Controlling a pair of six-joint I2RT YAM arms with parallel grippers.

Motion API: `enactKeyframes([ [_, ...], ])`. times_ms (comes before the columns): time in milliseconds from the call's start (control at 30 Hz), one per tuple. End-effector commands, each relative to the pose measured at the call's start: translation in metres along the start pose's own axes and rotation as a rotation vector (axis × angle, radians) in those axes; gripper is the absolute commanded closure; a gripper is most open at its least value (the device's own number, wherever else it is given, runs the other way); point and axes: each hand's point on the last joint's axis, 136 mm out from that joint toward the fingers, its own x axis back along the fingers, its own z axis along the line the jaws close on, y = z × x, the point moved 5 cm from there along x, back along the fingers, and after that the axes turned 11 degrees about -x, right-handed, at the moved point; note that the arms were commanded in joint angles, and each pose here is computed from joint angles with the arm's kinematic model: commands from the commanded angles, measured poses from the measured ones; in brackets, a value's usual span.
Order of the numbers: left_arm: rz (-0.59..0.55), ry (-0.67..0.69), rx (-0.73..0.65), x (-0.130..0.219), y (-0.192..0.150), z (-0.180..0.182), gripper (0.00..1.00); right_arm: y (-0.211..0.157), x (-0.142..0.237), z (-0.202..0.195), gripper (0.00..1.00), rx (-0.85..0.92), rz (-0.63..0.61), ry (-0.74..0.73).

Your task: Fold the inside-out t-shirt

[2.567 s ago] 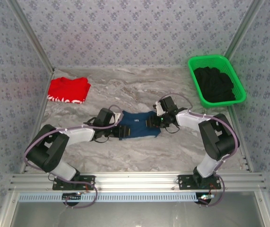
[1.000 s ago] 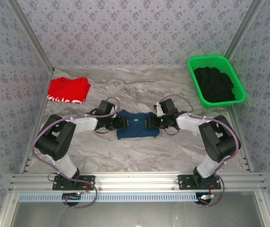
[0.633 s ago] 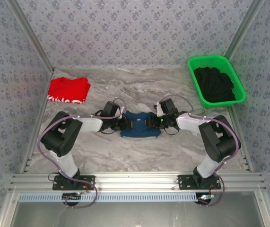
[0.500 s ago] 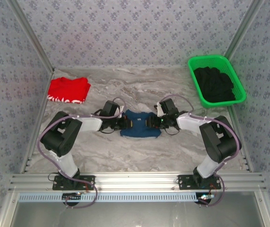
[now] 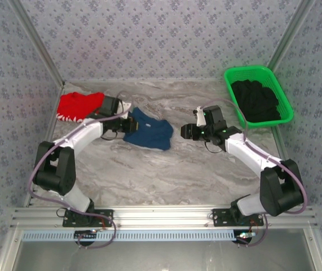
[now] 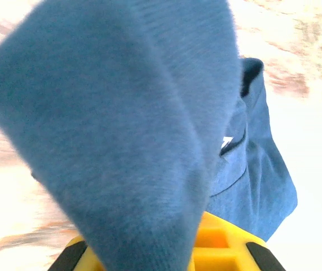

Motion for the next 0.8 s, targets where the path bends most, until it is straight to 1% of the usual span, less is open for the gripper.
enactKeyframes([
  [0,0.108,0.126,-0.103,0.018,0.003,0.034,1.0,0.004,0.004,0.005,0.46,0.017,-0.013,0.038],
  [167,0.107,0.254,-0.203,0.041,0.031,0.078,1.0,-0.003,0.001,0.009,0.46,0.014,0.006,0.105],
  [200,0.126,0.273,-0.238,0.044,0.035,0.086,1.0,-0.005,0.0,0.01,0.46,0.008,0.01,0.121],
  [300,0.177,0.306,-0.276,0.054,0.043,0.112,1.0,-0.009,-0.005,0.009,0.46,0.006,0.028,0.143],
  [400,0.206,0.316,-0.274,0.068,0.051,0.138,1.0,-0.014,-0.011,0.005,0.46,-0.012,0.064,0.143],
  [533,0.197,0.321,-0.258,0.084,0.059,0.17,1.0,-0.016,-0.016,0.003,0.46,-0.016,0.074,0.14],
  [633,0.175,0.306,-0.213,0.092,0.06,0.192,1.0,-0.016,-0.02,-0.001,0.46,-0.017,0.079,0.123],
  [667,0.143,0.316,-0.215,0.099,0.068,0.198,1.0,-0.016,-0.022,-0.003,0.46,-0.021,0.087,0.12],
  [767,0.09,0.307,-0.195,0.106,0.073,0.217,1.0,-0.016,-0.027,-0.005,0.46,-0.023,0.096,0.108],
])
